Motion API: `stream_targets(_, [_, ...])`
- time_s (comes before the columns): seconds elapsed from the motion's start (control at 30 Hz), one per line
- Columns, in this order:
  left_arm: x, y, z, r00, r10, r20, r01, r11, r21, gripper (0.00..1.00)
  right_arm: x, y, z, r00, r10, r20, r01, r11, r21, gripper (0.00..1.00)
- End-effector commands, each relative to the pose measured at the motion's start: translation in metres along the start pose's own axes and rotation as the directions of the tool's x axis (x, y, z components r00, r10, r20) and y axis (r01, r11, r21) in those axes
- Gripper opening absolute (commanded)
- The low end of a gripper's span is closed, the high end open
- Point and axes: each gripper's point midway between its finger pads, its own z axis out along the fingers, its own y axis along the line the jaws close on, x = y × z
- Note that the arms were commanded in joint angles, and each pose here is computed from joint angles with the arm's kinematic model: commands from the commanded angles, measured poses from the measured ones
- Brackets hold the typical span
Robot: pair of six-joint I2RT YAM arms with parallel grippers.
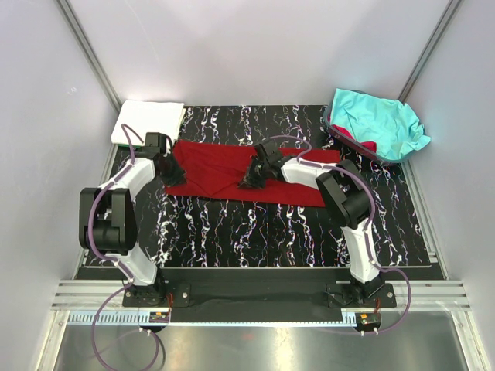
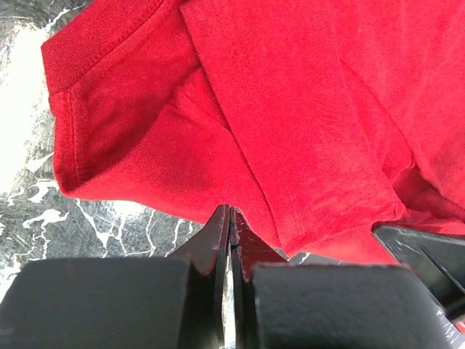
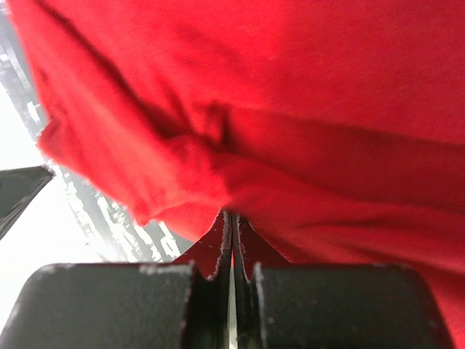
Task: Fold and stack the t-shirts
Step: Fold the tshirt
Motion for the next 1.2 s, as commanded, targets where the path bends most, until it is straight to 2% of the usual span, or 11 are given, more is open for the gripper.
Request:
stream_targets(0.0, [-0.012, -0.001, -0.004, 0.999, 0.002, 0.043, -0.002, 1.000, -0.002, 0.03, -0.013, 0.009, 0.007, 0.998, -0.008, 0.057, 0.008, 1.000, -0.002, 0.00])
stream_targets(0.33, [-0.017, -0.002, -0.009, 0.999, 0.005, 0.053, -0.004, 1.000, -0.008, 0.02, -0.052, 0.014, 0.009, 0.986, -0.015, 0.164, 0.015, 1.000, 0.005, 0.00])
stream_targets(0.67, [-0.024, -0.005, -0.003, 0.999, -0.001, 0.045, 0.002, 1.000, -0.016, 0.01, -0.075, -0.007, 0.016, 0.989, 0.042, 0.145, -0.045, 0.999, 0.022, 0.00])
stream_targets(0.8, [-0.024, -0.008, -0.003, 0.999, -0.008, 0.046, 0.008, 1.000, -0.002, 0.01, -0.078, -0.002, 0.011, 0.991, -0.004, 0.136, 0.002, 1.000, 0.014, 0.00])
stream_targets(1.0, [-0.014, 0.011, 0.018, 1.000, -0.018, -0.002, 0.018, 0.998, -0.063, 0.01, -0.098, 0.021, -0.032, 0.978, -0.111, 0.175, 0.107, 0.994, 0.033, 0.00])
stream_targets(1.17, [-0.015, 0.034, 0.038, 0.999, -0.043, -0.018, 0.040, 0.991, -0.126, 0.00, -0.094, 0.041, -0.064, 0.968, -0.211, 0.137, 0.209, 0.977, 0.030, 0.00])
